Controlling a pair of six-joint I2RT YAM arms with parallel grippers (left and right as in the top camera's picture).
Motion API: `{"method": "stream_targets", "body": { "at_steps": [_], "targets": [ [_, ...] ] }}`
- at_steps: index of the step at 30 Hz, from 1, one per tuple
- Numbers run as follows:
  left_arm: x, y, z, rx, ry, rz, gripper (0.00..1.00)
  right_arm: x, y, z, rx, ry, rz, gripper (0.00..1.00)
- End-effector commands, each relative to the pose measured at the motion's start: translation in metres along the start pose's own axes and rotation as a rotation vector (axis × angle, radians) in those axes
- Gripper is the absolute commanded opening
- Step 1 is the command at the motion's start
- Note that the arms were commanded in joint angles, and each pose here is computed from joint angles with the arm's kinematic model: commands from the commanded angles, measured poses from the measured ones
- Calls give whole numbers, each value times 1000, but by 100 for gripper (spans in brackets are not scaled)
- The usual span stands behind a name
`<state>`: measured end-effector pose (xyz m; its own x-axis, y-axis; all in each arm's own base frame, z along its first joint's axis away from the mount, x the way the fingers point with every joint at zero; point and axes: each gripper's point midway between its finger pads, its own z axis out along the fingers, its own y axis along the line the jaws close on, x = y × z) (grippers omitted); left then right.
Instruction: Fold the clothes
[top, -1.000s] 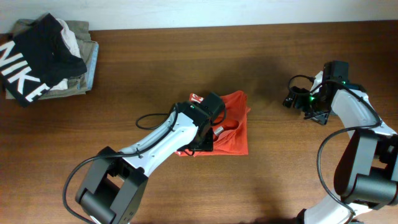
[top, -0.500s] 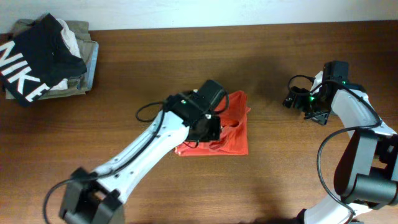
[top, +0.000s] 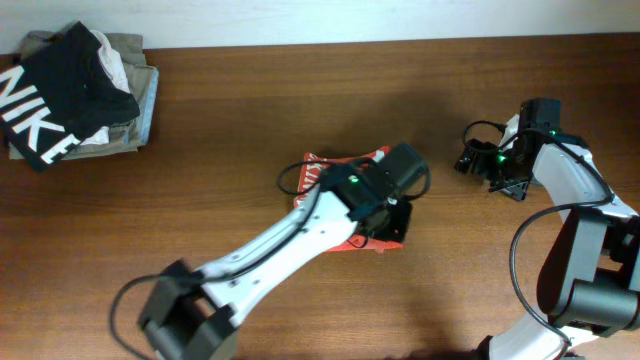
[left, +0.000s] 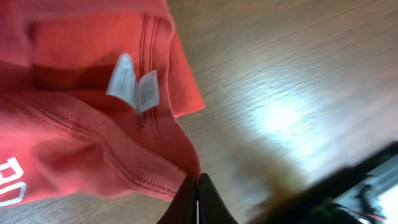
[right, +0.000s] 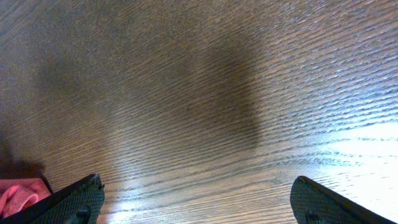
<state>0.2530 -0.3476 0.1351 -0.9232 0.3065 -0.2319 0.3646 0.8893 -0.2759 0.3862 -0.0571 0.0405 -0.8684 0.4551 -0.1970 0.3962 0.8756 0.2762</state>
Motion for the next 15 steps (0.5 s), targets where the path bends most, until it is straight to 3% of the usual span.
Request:
{"method": "stream_targets", "body": {
  "at_steps": [1,3,5,6,9,12,14,15],
  "targets": [
    [16,8,59,-68,123,111,13,-8,2,-9,1,-33,2,99],
    [30,-3,77,17,206,161,15,-8,2,-9,1,-33,2,99],
    [23,-9,66,36,180,222,60,-8,2,-9,1,-33,2,99],
    [6,-16,42,49,129,268,99,-8,2,-9,1,-33,2,99],
    [-60,11,-22,-8,-64,164,99,-8,2,-9,1,-33,2,99],
    [-97,68,-29,-38,-130,-1,96,-8,2,-9,1,-33,2,99],
    [-115,75,-18,-33,-172,1,83,-8,2,-9,1,-33,2,99],
    [-121,73,-10,-31,-186,51,83,-8,2,-9,1,-33,2,99]
  ]
}}
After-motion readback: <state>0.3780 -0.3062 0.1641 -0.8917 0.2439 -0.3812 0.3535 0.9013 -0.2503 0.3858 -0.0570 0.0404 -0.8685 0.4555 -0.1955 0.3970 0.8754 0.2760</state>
